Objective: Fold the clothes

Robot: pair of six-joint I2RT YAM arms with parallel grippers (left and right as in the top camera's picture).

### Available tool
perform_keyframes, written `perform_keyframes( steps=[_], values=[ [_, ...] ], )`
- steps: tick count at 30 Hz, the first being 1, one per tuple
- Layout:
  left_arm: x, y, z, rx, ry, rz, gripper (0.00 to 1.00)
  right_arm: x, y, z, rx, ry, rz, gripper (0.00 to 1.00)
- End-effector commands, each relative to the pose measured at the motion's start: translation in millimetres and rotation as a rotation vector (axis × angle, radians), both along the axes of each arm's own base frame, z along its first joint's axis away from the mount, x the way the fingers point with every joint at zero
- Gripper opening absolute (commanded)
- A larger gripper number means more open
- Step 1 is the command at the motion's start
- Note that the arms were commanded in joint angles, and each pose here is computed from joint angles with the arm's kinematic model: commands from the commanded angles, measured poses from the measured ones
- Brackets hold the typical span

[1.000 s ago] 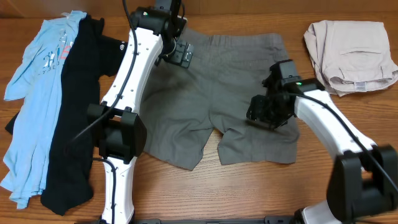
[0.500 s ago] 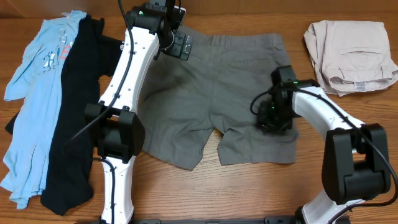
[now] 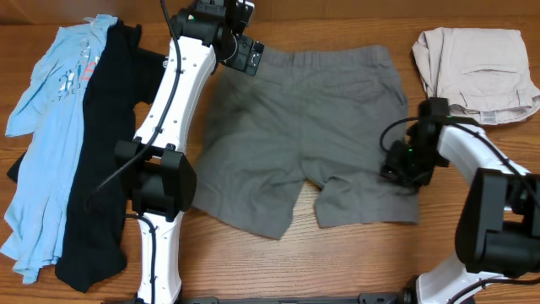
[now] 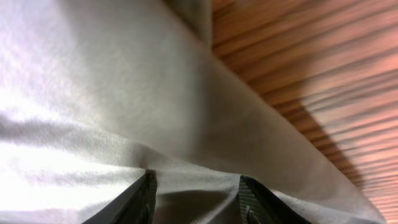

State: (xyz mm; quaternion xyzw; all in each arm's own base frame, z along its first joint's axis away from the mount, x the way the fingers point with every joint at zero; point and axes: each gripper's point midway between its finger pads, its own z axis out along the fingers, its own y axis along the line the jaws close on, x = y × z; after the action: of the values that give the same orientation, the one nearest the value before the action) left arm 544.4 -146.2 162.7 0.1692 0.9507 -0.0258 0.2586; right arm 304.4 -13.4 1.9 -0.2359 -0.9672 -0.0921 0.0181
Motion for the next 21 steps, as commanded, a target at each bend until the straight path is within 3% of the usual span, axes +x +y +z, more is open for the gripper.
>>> perform_keyframes(
  steps=[1, 8, 14, 21],
  values=[
    [2, -4, -7, 0.01, 0.005, -0.04, 1.0, -16, -35, -12, -0.061, 0.044, -0.063, 0.48],
    [20, 0, -40, 0.037, 0.004, -0.052, 1.0, 11, -59, 24, 0.042, -0.033, -0.191, 0.51],
    [41, -1, -80, -0.071, 0.015, -0.065, 1.0, 47, -33, 101, 0.073, -0.147, -0.069, 0.64],
    [41, -13, -134, -0.129, 0.088, -0.105, 1.0, 65, 8, 154, 0.053, -0.266, 0.061, 0.74]
  ],
)
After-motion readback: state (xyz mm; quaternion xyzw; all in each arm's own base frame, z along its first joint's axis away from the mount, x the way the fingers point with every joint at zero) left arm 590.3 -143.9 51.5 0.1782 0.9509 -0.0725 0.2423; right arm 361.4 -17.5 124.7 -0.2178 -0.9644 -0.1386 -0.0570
